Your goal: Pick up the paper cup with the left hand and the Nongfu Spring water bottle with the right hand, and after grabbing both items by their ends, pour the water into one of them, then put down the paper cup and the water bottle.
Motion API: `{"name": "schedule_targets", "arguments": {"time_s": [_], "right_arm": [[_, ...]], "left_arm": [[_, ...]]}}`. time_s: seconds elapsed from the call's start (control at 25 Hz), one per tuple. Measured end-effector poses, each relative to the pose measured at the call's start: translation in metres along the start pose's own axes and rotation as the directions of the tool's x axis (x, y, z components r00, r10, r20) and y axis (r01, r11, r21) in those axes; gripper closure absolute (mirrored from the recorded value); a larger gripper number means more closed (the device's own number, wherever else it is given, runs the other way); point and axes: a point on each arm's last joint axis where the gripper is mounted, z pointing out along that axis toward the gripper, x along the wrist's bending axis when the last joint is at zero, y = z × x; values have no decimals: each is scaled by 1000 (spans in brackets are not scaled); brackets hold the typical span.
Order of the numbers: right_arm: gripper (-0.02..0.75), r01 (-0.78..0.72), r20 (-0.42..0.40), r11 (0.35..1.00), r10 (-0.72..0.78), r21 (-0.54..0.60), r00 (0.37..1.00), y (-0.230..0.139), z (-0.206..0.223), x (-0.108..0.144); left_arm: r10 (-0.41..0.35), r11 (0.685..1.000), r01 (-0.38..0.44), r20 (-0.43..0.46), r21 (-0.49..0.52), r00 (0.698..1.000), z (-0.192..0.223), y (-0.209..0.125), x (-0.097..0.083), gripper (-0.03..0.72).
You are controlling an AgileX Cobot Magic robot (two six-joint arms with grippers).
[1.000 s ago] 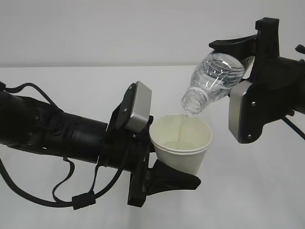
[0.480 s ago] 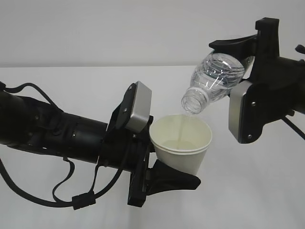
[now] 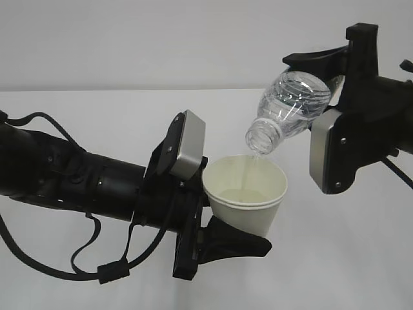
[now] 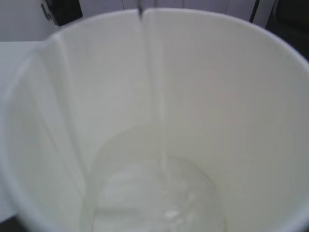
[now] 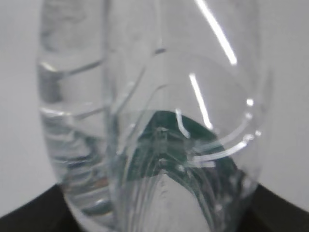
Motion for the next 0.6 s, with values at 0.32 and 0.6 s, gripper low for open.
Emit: {"name": "schedule_targets", "arguments": {"time_s": [0.32, 0.6], "right_arm": [[270, 2, 0, 1000, -2, 0, 1000, 0, 0, 0], [270, 14, 0, 1000, -14, 0, 1000, 0, 0, 0]], "left_arm": [[0, 1000, 0, 0, 0, 1000, 0, 0, 0, 247], [0, 1000, 0, 0, 0, 1000, 0, 0, 0, 247]]}}
